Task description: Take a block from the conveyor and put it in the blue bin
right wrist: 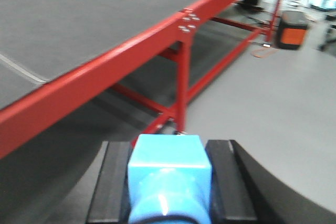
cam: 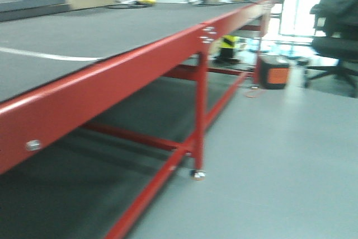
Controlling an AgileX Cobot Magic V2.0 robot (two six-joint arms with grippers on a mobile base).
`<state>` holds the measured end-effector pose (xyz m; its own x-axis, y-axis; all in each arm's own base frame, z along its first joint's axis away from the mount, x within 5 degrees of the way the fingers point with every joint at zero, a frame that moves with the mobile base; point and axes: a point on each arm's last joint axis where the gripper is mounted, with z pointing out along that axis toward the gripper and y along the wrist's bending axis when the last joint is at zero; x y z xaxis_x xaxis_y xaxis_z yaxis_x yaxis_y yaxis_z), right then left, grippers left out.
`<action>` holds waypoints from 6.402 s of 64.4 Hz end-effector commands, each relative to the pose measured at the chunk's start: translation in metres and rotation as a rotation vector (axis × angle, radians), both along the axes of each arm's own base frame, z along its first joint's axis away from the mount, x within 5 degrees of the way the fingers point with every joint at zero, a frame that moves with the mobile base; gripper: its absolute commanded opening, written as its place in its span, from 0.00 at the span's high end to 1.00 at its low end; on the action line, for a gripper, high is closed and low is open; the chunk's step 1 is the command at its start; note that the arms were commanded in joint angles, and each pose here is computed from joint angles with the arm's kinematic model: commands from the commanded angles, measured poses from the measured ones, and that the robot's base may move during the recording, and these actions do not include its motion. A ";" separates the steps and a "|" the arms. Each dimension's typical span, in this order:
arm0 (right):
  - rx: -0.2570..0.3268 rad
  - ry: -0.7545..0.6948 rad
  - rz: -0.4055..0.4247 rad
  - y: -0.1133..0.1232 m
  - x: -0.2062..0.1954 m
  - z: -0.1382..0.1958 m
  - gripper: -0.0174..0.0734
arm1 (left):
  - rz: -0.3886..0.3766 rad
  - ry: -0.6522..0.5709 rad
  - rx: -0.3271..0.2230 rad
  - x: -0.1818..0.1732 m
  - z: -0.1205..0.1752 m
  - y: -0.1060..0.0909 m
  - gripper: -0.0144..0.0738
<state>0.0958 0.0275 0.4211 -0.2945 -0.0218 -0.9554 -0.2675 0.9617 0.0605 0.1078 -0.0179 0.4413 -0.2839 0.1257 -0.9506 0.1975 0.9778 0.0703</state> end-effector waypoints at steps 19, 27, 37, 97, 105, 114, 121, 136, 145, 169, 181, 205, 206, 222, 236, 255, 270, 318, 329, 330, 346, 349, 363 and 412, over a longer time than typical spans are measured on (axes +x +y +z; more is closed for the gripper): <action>-0.011 -0.024 -0.008 -0.001 -0.001 0.003 0.98 | -0.008 -0.019 -0.007 -0.001 0.003 -0.001 0.96; -0.011 -0.024 -0.008 -0.001 -0.001 0.003 0.98 | -0.008 -0.019 -0.007 -0.001 0.003 -0.001 0.96; -0.011 -0.024 -0.008 -0.001 -0.001 0.003 0.98 | -0.008 -0.019 -0.007 -0.001 0.003 -0.001 0.96; -0.011 -0.024 -0.008 -0.001 -0.001 0.003 0.98 | -0.008 -0.019 -0.007 -0.001 0.003 -0.001 0.96; -0.011 -0.024 -0.008 -0.001 -0.001 0.003 0.98 | -0.008 -0.019 -0.007 -0.001 0.003 -0.001 0.96; -0.011 -0.024 -0.008 -0.001 -0.001 0.003 0.98 | -0.008 -0.021 -0.008 -0.001 0.004 -0.001 0.96; -0.011 -0.024 -0.008 -0.001 -0.001 0.003 0.98 | -0.008 -0.021 -0.008 -0.001 0.004 -0.001 0.96; -0.011 -0.024 -0.008 -0.001 -0.001 0.003 0.98 | -0.008 -0.021 -0.008 -0.001 0.004 -0.001 0.96; -0.011 -0.024 -0.008 -0.001 -0.001 0.003 0.98 | -0.008 -0.021 -0.008 -0.001 0.004 -0.001 0.96; -0.011 -0.024 -0.008 -0.001 -0.001 0.003 0.98 | -0.008 -0.021 -0.008 -0.001 0.004 -0.001 0.96; -0.011 -0.024 -0.008 -0.001 -0.001 0.003 0.98 | -0.008 -0.021 -0.008 -0.001 0.004 -0.001 0.96; -0.011 -0.024 -0.008 -0.001 -0.001 0.003 0.98 | -0.008 -0.021 -0.008 -0.001 0.004 -0.001 0.96; -0.011 -0.024 -0.008 -0.001 -0.001 0.003 0.98 | -0.008 -0.021 -0.008 -0.001 0.004 -0.001 0.96; -0.011 -0.024 -0.008 -0.001 -0.001 0.003 0.98 | -0.008 -0.021 -0.008 -0.001 0.004 -0.001 0.96; -0.011 -0.024 -0.008 -0.001 -0.001 0.003 0.98 | -0.008 -0.021 -0.008 -0.001 0.004 -0.001 0.96; -0.011 -0.024 -0.008 -0.001 -0.001 0.003 0.98 | -0.008 -0.021 -0.008 -0.001 0.004 -0.001 0.96; -0.011 -0.024 -0.008 -0.001 -0.001 0.003 0.98 | -0.008 -0.021 -0.008 -0.001 0.004 -0.001 0.96; -0.011 -0.024 -0.008 -0.001 -0.001 0.003 0.98 | -0.008 -0.021 -0.008 -0.001 0.004 -0.001 0.96; -0.011 -0.024 -0.008 -0.001 -0.001 0.003 0.98 | -0.008 -0.021 -0.008 -0.001 0.004 -0.001 0.96; -0.011 -0.024 -0.008 -0.001 -0.001 0.003 0.98 | -0.008 -0.021 -0.008 -0.001 0.004 -0.001 0.96; -0.011 -0.024 -0.008 -0.001 -0.001 0.003 0.98 | -0.008 -0.021 -0.008 -0.001 0.004 -0.001 0.96; -0.011 -0.024 -0.008 -0.001 -0.001 0.003 0.98 | -0.008 -0.021 -0.008 -0.001 0.004 -0.001 0.96; -0.011 -0.024 -0.008 -0.001 -0.001 0.003 0.98 | -0.008 -0.021 -0.008 -0.001 0.004 -0.001 0.96; -0.011 -0.024 -0.008 -0.001 -0.001 0.003 0.98 | -0.008 -0.021 -0.008 -0.001 0.004 -0.001 0.96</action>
<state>0.0958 0.0274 0.4211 -0.2941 -0.0231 -0.9555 -0.2667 0.9620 0.0589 0.1078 -0.0178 0.4413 -0.2838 0.1268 -0.9504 0.1968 0.9778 0.0717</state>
